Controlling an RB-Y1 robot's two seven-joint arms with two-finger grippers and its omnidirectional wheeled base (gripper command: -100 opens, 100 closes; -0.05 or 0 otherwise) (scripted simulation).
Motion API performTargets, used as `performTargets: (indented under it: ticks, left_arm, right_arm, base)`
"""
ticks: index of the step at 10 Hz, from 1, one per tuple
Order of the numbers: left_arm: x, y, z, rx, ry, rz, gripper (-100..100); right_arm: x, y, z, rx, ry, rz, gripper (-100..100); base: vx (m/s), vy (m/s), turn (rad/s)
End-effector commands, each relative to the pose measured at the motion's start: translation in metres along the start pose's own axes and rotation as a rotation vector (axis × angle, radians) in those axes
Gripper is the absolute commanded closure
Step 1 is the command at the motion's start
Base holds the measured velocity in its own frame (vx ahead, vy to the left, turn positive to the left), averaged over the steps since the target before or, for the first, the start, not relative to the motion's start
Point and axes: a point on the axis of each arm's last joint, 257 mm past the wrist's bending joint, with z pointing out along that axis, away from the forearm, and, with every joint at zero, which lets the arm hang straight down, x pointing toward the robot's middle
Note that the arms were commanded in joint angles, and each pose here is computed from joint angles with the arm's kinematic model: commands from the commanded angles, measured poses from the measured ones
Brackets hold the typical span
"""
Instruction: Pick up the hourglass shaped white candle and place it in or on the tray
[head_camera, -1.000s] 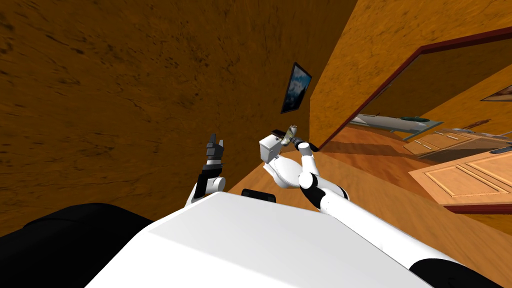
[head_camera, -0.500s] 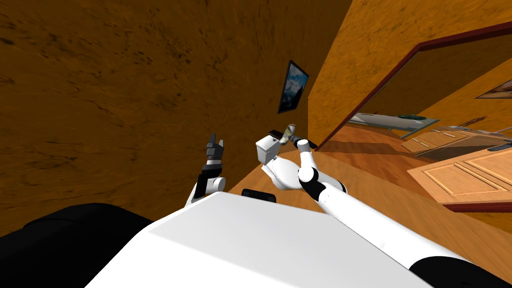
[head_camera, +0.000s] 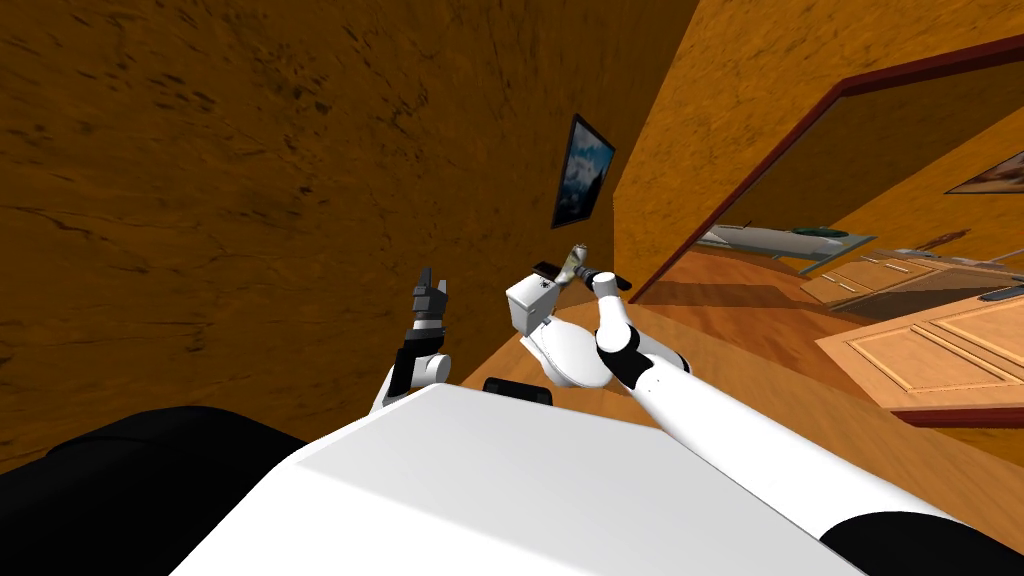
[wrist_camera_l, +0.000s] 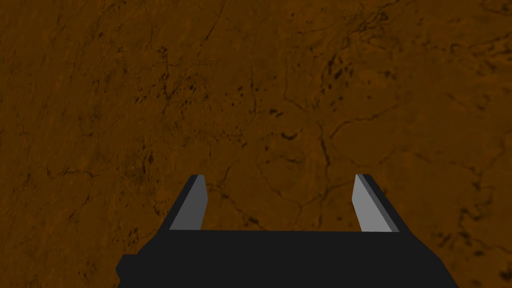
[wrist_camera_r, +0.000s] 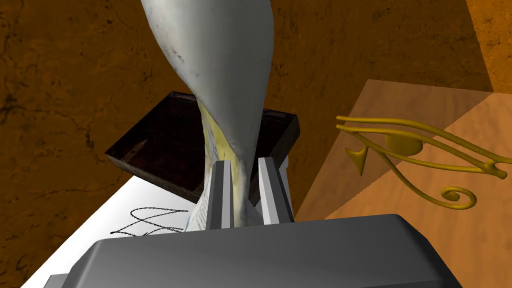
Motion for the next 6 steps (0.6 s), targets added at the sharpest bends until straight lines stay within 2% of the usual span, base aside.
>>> performTargets:
  ticks: [1, 3, 6]
  left_arm:
    - [0.000, 0.000, 0.000, 0.000, 0.000, 0.000, 0]
    - [0.000, 0.000, 0.000, 0.000, 0.000, 0.000, 0]
    - [0.000, 0.000, 0.000, 0.000, 0.000, 0.000, 0]
  right_arm:
    - [0.005, -0.011, 0.003, 0.018, -0.004, 0.014, 100]
    - [0.012, -0.030, 0.007, 0.048, -0.011, 0.035, 100]
    - [0.023, -0.049, 0.011, 0.081, -0.016, 0.052, 100]
  base:
    - [0.153, -0.003, -0.016]
    - [0.174, 0.004, 0.012]
    - [0.257, 0.054, 0.012]
